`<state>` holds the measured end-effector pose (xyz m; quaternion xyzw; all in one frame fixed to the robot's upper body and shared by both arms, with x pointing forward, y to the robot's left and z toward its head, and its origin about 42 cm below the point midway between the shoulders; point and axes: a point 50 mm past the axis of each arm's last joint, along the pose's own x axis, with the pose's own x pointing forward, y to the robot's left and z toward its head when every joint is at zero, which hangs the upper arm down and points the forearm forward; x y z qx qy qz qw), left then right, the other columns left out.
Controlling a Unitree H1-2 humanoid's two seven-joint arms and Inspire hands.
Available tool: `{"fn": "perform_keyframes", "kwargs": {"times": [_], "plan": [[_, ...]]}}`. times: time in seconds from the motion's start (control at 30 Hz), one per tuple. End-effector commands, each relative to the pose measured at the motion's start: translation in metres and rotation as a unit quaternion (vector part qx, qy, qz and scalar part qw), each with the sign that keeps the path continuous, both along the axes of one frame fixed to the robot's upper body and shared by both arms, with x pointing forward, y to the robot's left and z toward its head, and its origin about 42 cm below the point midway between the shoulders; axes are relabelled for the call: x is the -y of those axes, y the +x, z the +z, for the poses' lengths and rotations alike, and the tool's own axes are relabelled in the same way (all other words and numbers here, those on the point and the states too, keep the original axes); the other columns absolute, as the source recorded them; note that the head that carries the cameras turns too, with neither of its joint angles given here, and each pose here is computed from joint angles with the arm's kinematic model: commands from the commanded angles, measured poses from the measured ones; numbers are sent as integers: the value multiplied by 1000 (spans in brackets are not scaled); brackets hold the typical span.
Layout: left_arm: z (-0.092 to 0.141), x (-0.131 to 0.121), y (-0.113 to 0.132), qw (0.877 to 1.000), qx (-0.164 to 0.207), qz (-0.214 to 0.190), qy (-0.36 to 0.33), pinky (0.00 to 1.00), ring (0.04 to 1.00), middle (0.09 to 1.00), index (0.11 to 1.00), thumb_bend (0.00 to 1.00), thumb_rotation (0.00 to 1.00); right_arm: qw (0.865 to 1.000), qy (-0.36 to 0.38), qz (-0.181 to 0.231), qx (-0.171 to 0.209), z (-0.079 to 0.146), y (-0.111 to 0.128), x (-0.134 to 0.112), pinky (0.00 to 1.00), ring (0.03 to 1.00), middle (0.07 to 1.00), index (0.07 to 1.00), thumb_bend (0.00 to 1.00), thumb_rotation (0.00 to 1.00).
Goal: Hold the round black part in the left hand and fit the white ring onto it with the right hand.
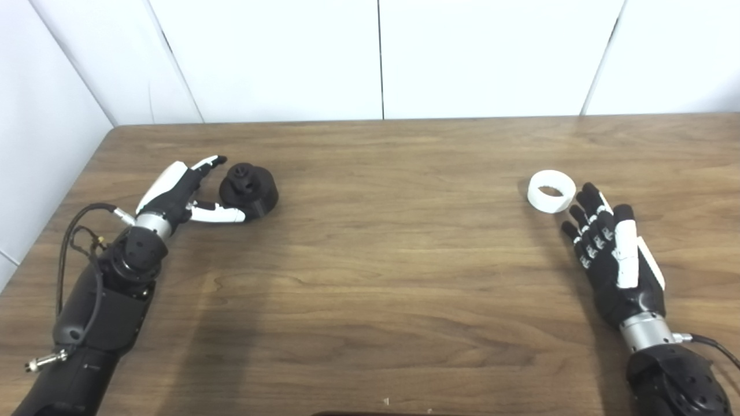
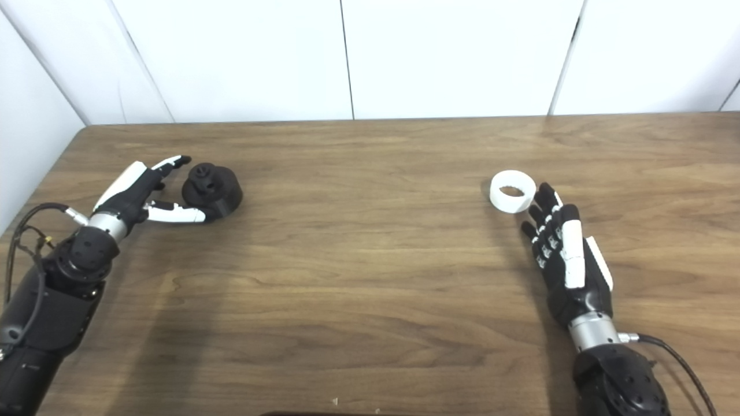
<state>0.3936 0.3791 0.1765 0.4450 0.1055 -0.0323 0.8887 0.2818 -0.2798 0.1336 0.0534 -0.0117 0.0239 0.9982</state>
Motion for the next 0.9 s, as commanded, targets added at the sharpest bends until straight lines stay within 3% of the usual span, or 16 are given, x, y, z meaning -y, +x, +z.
{"fn": "perform_keyframes", "kwargs": {"times": [0.0, 0.2, 0.4, 0.87], "plan": [[32, 0, 16, 998, 53, -5, 18, 919, 1000, 966, 920, 955, 306, 999, -1, 7, 33, 12, 4, -3, 971, 1000, 1000, 988, 621, 1000], [29, 4, 19, 998, 53, -13, 17, 925, 995, 959, 892, 955, 291, 999, -2, 5, 34, 12, 2, -1, 974, 1000, 1000, 990, 622, 1000], [28, 5, 21, 998, 46, -16, 26, 969, 1000, 959, 810, 929, 275, 999, 0, 4, 34, 12, 2, 1, 980, 1000, 1000, 992, 624, 1000], [24, 8, 22, 999, 43, -13, 22, 952, 1000, 953, 699, 882, 219, 999, 1, 6, 35, 12, 2, 2, 983, 1000, 1000, 999, 626, 1000]]}}
